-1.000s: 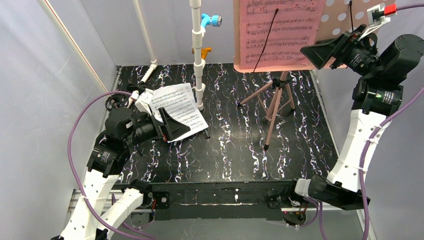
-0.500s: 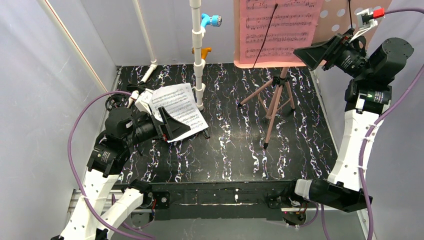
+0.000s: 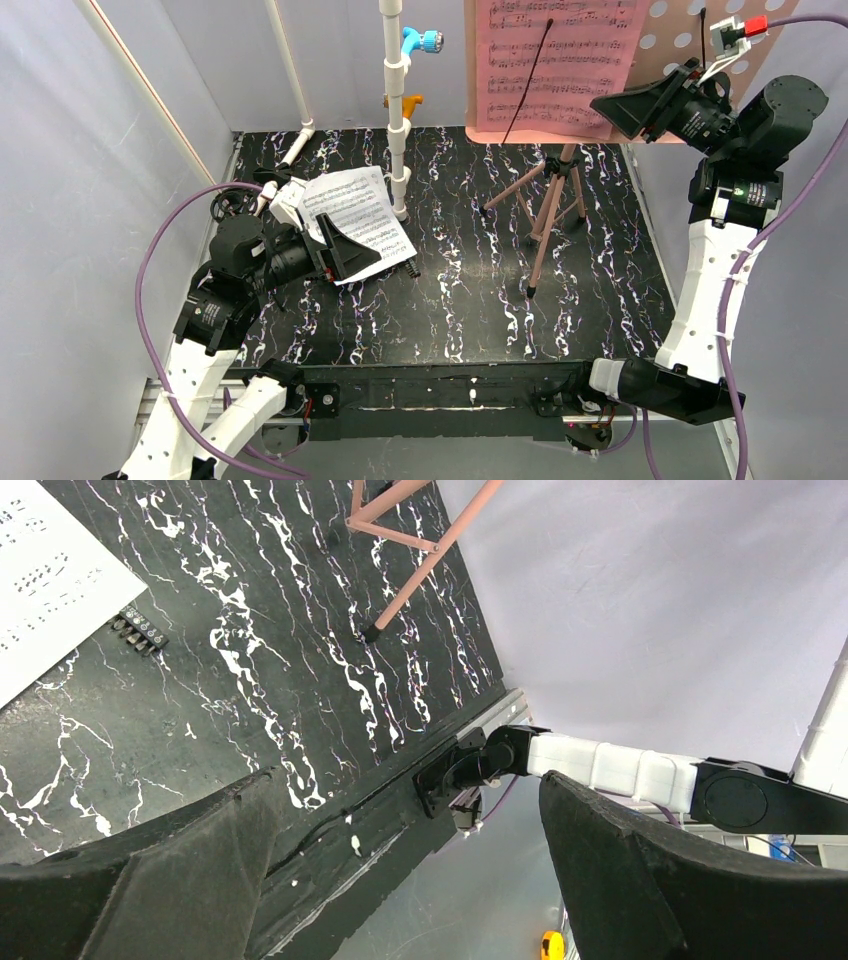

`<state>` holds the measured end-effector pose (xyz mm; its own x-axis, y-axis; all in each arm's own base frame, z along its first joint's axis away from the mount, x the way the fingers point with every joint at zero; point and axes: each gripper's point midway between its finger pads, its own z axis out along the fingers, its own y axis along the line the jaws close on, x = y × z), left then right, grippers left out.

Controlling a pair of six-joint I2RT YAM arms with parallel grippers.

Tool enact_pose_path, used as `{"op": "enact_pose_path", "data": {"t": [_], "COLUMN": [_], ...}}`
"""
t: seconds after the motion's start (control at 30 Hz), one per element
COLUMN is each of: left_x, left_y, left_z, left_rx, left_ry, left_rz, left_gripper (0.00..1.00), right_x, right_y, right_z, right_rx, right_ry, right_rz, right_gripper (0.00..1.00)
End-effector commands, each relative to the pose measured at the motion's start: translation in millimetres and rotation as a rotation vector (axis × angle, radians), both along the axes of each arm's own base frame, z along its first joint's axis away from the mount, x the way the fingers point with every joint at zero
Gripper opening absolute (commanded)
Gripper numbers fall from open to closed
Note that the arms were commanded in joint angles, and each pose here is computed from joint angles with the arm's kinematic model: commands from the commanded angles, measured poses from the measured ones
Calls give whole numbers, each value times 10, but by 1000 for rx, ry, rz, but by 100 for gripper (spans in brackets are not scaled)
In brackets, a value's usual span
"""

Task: Pack up the instrument practice props
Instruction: Pick up the sheet music from the music stand.

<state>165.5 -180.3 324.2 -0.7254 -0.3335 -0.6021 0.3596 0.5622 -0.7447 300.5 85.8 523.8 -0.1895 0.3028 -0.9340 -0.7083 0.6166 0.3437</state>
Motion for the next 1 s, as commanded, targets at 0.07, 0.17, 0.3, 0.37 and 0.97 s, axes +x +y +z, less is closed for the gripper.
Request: {"op": "enact_pose_path", "data": {"t": [0.07, 0.17, 0.3, 0.37, 0.97], "left_x": [-29, -30, -30, -30, -35], "left_y": [6, 3, 3, 1, -10], "left_z": [34, 36, 40, 38, 60], "left_rx": [-5, -6, -5, -6, -21], "left_ry": [-25, -24, -26, -24, -16], "left_rz": [-3, -6, -7, -7, -7], "left_gripper": [98, 98, 98, 98, 98], "right_x": [-148, -129, -78, -26, -3], "right_y": [54, 27, -19, -42, 142], "right_z": [240, 277, 331, 345, 318], "right_rx": [-15, -17, -11, 5, 50], "right_ry": [-93, -102, -106, -100, -131], "right_rz": [31, 18, 0, -6, 129], "right_gripper": [38, 26, 22, 28, 1]}}
